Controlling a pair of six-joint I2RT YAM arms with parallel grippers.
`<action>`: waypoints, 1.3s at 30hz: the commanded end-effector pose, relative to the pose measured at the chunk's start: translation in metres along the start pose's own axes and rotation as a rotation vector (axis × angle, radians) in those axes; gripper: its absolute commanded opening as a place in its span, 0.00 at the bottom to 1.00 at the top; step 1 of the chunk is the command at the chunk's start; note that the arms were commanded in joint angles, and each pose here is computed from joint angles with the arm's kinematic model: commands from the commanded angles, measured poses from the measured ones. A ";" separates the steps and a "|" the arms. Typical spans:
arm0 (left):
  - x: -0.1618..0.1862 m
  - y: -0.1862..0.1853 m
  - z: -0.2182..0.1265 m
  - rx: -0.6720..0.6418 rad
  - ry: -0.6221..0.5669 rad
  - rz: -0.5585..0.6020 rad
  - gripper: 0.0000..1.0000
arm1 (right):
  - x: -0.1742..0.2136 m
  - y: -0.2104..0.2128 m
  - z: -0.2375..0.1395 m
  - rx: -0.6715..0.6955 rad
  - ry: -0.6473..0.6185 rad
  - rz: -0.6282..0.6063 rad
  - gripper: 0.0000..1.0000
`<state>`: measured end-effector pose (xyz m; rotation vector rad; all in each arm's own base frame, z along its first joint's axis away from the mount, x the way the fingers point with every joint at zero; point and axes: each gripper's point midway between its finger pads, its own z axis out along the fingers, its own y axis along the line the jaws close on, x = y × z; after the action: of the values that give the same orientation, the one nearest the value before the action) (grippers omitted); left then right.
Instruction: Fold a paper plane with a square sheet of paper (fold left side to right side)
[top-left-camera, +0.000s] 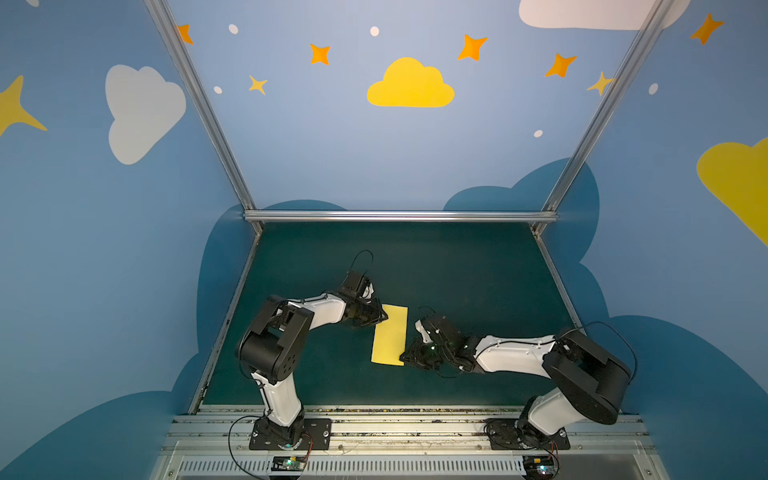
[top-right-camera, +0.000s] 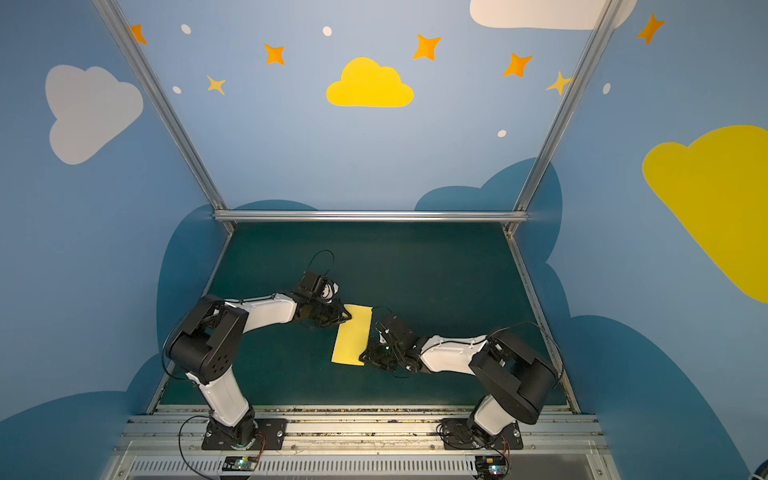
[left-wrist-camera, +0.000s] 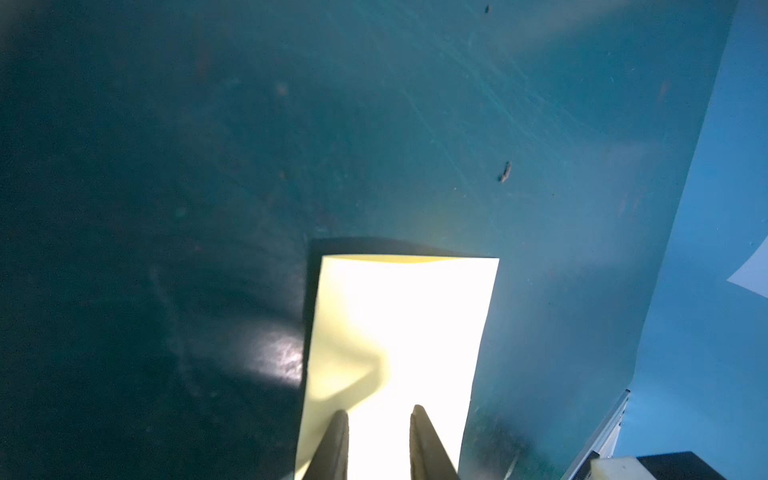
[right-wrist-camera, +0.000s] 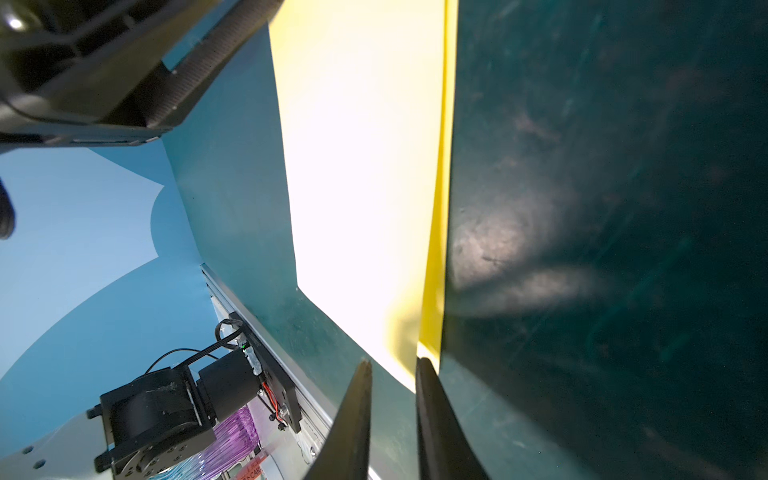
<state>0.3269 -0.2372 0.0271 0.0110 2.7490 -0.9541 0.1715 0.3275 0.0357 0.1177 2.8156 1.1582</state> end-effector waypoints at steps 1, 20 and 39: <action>0.009 0.013 0.002 -0.035 0.017 -0.009 0.27 | 0.003 -0.003 -0.002 0.013 0.002 -0.001 0.19; 0.010 0.014 0.004 -0.033 0.024 -0.013 0.26 | -0.006 0.007 0.011 -0.072 -0.037 0.046 0.19; 0.010 0.014 0.004 -0.035 0.023 -0.012 0.25 | -0.021 0.007 0.013 -0.085 -0.078 0.006 0.32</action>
<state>0.3262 -0.2370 0.0263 0.0112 2.7478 -0.9600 0.1921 0.3402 0.0314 0.1803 2.7106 1.2420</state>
